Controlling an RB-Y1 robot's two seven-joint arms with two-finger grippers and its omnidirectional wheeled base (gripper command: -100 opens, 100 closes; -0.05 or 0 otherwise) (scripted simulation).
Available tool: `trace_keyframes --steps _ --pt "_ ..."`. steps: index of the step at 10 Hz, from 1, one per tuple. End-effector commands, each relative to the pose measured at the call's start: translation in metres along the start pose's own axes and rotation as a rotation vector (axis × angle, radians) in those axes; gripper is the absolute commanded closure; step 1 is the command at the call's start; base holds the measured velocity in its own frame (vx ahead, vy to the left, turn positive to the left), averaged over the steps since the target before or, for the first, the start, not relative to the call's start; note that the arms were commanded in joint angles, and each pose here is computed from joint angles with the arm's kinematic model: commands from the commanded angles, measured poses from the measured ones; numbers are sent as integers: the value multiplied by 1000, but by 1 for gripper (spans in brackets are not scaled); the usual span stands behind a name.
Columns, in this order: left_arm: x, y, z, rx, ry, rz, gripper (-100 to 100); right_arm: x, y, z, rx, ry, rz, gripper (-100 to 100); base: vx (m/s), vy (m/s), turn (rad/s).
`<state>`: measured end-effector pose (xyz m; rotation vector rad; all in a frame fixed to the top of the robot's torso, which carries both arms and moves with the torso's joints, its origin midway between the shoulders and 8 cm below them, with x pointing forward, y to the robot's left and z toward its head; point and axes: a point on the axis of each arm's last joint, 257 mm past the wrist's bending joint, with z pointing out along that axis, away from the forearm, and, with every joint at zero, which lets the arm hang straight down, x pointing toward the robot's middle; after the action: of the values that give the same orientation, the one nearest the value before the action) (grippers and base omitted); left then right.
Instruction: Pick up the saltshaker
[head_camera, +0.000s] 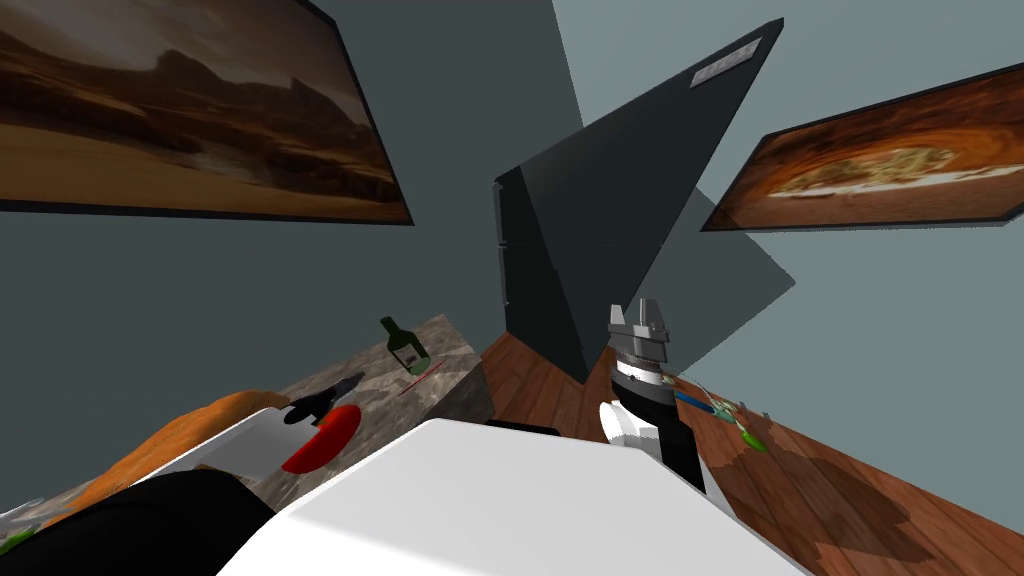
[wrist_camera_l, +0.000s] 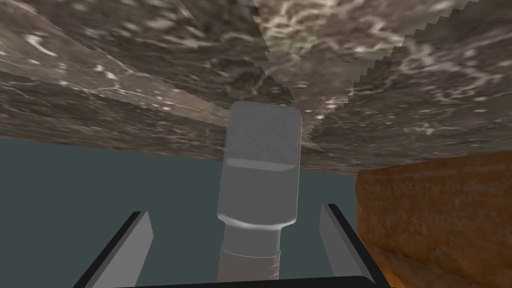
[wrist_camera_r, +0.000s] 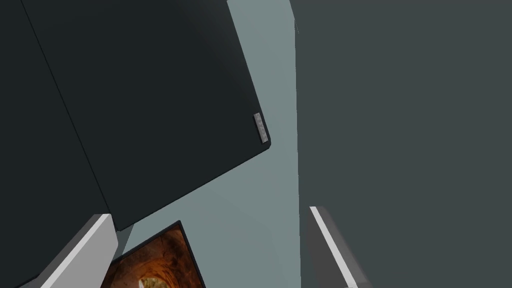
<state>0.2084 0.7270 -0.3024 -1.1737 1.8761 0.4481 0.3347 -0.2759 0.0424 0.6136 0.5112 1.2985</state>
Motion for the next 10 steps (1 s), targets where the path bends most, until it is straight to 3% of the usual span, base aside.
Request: trace_keyframes --steps 1,2,6,7,8,10 --pt "0 0 0 0 0 0 -100 0 0 0 0 0 0 0 0 7 -18" --pt "0 0 0 0 0 0 100 0 0 0 0 0 0 0 0 0 0" --pt "-2 -2 0 4 -4 2 100 0 0 0 0 0 0 0 1 -1 -6" --pt "-2 -2 0 3 -4 2 0 0 0 0 0 0 0 0 0 0 0" --pt "-5 -6 -5 8 0 6 100 0 0 0 0 0 0 0 -19 -30 84" --pt "-6 -8 -5 13 -1 8 100 0 0 0 0 0 0 0 -18 -37 64"
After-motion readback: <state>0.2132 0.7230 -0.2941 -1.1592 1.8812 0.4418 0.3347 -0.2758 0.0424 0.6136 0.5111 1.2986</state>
